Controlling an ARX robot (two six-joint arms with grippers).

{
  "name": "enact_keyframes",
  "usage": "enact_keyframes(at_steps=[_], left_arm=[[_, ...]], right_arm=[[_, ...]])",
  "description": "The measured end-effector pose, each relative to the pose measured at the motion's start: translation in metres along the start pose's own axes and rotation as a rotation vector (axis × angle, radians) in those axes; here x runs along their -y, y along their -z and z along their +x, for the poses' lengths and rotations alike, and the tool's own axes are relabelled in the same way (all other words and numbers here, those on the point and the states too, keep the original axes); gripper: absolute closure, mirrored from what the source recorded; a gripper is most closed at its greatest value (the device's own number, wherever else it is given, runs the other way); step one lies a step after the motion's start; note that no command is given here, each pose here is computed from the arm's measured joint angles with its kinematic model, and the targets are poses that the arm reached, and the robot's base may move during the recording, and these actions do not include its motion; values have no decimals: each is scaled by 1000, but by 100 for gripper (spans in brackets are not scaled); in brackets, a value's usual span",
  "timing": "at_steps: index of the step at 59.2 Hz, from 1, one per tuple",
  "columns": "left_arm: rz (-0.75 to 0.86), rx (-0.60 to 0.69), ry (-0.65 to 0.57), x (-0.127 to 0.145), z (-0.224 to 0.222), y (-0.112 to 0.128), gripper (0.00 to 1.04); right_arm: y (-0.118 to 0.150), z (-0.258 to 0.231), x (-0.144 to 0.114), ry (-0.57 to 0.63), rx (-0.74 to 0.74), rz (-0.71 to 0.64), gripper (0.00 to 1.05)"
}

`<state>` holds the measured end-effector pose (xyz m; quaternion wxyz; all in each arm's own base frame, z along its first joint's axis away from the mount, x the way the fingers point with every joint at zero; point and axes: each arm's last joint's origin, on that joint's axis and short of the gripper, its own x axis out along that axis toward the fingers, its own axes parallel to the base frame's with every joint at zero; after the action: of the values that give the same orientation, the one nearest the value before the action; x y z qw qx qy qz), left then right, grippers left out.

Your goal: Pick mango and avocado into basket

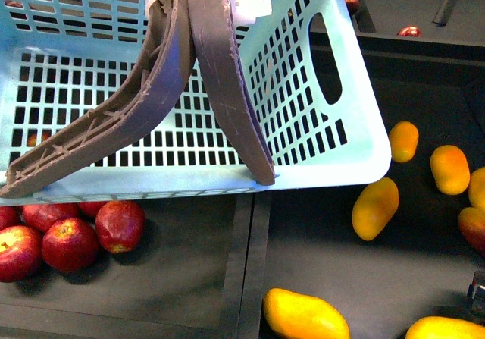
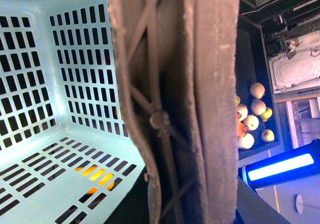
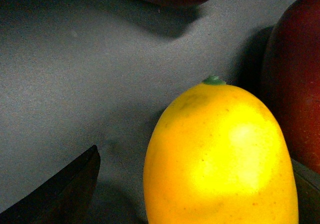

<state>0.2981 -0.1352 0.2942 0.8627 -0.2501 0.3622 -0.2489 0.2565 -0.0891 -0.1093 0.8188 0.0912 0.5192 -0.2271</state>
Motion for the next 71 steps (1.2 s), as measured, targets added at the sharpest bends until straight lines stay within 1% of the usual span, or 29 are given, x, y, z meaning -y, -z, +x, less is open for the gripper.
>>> enact_keyframes(at_steps=[14, 27, 28, 33, 38, 39, 42, 48, 71], left_arm=[[0, 0, 0, 0, 0, 0, 88], [0, 0, 0, 0, 0, 0, 88], [0, 0, 0, 0, 0, 0, 88], [0, 0, 0, 0, 0, 0, 88], [0, 0, 0, 0, 0, 0, 88], [0, 0, 0, 0, 0, 0, 88], [0, 0, 0, 0, 0, 0, 88], [0, 0, 0, 0, 0, 0, 88], [0, 0, 0, 0, 0, 0, 88]], right_arm=[[3, 0, -2, -3, -4, -8, 8], [9, -9, -1, 1, -12, -11, 8], [10, -10, -1, 3, -12, -10, 9], [11, -12, -1, 6, -13, -12, 24], [10, -12, -1, 6, -10, -12, 35], [10, -12, -1, 6, -9, -12, 38], [10, -13, -1, 5, -8, -12, 43], [10, -13, -1, 6, -8, -11, 47], [10, -13, -1, 7, -2, -11, 47]])
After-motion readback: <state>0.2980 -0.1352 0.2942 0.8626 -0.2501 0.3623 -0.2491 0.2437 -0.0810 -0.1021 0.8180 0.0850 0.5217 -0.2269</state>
